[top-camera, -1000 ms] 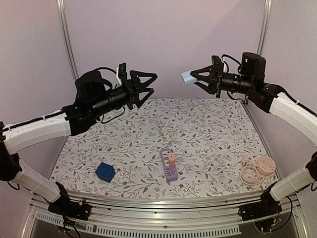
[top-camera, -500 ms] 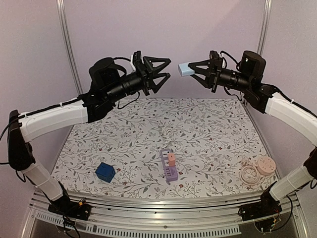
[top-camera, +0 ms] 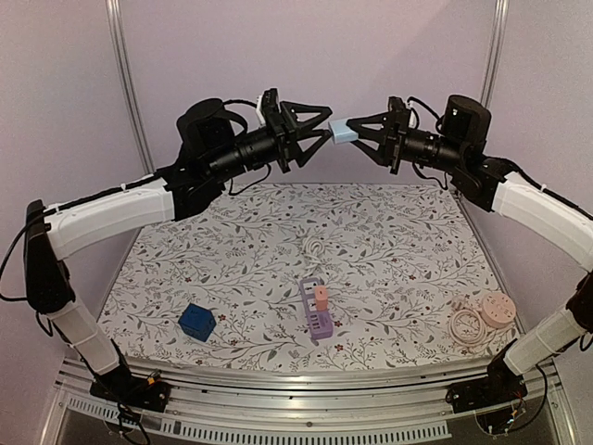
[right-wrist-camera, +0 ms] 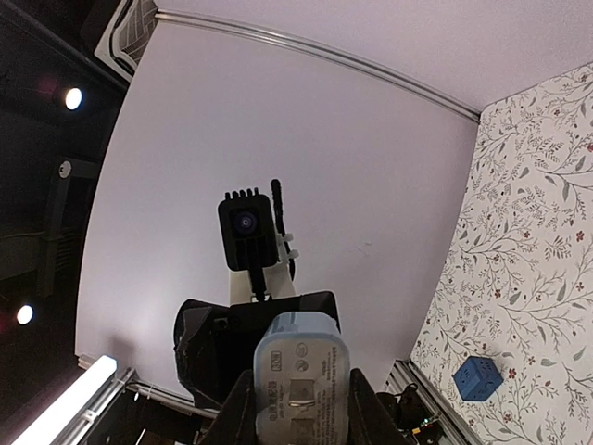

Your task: Insert the plug

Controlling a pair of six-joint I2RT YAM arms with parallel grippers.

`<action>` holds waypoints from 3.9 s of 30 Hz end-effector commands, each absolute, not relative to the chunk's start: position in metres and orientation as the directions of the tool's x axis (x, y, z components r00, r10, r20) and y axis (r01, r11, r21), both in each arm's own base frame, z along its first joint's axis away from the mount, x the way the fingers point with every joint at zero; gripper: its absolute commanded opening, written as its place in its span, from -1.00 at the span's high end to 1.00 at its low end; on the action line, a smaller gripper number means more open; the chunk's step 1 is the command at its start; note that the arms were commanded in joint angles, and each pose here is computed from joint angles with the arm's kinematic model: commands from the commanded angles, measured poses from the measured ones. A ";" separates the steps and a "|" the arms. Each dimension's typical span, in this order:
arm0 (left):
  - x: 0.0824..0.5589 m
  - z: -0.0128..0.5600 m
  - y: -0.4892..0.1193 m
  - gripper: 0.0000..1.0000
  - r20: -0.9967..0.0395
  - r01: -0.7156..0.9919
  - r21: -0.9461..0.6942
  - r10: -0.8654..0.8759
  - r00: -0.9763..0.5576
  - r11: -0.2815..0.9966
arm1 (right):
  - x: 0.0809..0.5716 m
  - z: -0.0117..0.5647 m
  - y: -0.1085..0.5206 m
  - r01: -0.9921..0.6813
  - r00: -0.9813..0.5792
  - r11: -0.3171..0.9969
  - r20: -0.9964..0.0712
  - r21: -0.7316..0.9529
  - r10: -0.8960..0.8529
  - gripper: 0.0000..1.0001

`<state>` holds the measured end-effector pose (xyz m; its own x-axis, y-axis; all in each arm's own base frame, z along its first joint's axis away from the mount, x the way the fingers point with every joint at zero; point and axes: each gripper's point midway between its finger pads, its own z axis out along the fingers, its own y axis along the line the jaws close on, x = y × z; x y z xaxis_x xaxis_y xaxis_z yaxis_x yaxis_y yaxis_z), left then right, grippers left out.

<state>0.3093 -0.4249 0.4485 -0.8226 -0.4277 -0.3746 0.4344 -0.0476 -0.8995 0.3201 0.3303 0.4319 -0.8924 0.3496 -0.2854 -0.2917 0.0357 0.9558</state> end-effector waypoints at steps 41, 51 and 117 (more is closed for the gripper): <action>0.307 0.424 -0.440 0.31 -0.349 0.390 -0.919 -0.341 -0.873 -0.059 | 0.310 0.436 0.335 -0.338 -0.894 0.102 -0.353 0.936 0.275 1.00; 0.307 0.425 -0.433 0.12 -0.346 0.392 -0.917 -0.347 -0.872 -0.070 | 0.303 0.429 0.334 -0.326 -0.906 0.101 -0.341 0.940 0.251 1.00; 0.277 0.244 -0.329 1.00 -0.422 0.352 -0.374 0.181 -0.888 0.858 | 0.302 0.268 0.238 -0.032 -0.905 0.762 -0.342 0.647 0.253 -0.98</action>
